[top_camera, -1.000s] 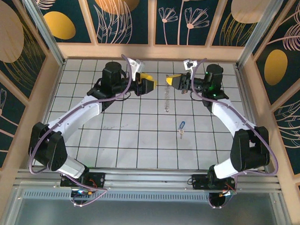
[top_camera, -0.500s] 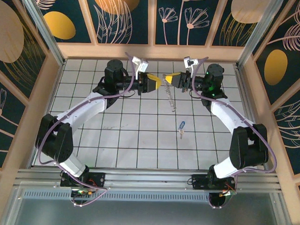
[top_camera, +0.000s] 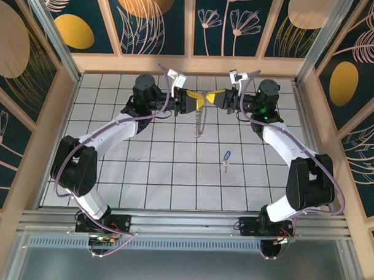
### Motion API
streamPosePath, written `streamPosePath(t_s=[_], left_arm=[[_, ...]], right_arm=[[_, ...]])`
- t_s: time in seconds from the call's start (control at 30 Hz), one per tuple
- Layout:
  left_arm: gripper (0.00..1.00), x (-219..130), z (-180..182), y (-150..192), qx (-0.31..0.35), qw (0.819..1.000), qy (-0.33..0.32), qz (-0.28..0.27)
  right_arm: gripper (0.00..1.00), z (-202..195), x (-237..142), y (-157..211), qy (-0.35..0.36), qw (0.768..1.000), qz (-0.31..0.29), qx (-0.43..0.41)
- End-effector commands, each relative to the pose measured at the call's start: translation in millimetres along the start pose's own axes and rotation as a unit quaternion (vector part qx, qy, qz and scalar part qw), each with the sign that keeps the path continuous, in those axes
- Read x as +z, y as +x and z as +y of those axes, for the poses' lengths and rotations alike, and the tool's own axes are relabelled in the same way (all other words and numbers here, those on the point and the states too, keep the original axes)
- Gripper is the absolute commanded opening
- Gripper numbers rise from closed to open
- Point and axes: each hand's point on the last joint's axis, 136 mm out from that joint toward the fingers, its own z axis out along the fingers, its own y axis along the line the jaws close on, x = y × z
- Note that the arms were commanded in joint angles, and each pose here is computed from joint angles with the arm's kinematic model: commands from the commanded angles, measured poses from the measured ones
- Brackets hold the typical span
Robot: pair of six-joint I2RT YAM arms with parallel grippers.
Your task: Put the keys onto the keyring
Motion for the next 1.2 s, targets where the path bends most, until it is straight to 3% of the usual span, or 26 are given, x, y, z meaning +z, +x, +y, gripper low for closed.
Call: streamPosePath(t_s=[0.0, 0.2, 0.33, 1.17], left_arm=[[0.31, -0.7, -8.3, -16.9, 0.027, 0.999, 0.016, -0.017], [0.5, -9.2, -4.4, -20.7, 0.031, 0.999, -0.002, -0.032], [0.54, -15.5, -2.1, -23.6, 0.034, 0.998, -0.012, -0.043], [0.47, -7.3, 1.5, -8.6, -0.012, 0.999, 0.043, -0.022]], right_arm=[[0.0, 15.4, -2.8, -6.9, -0.02, 0.999, -0.004, -0.037], [0.0, 13.3, -4.9, -4.1, -0.007, 0.999, -0.002, -0.038], [0.0, 14.7, -5.4, -2.8, -0.009, 0.999, -0.001, -0.034], [0.0, 29.9, 10.6, -13.7, -0.04, 0.998, -0.017, -0.038]])
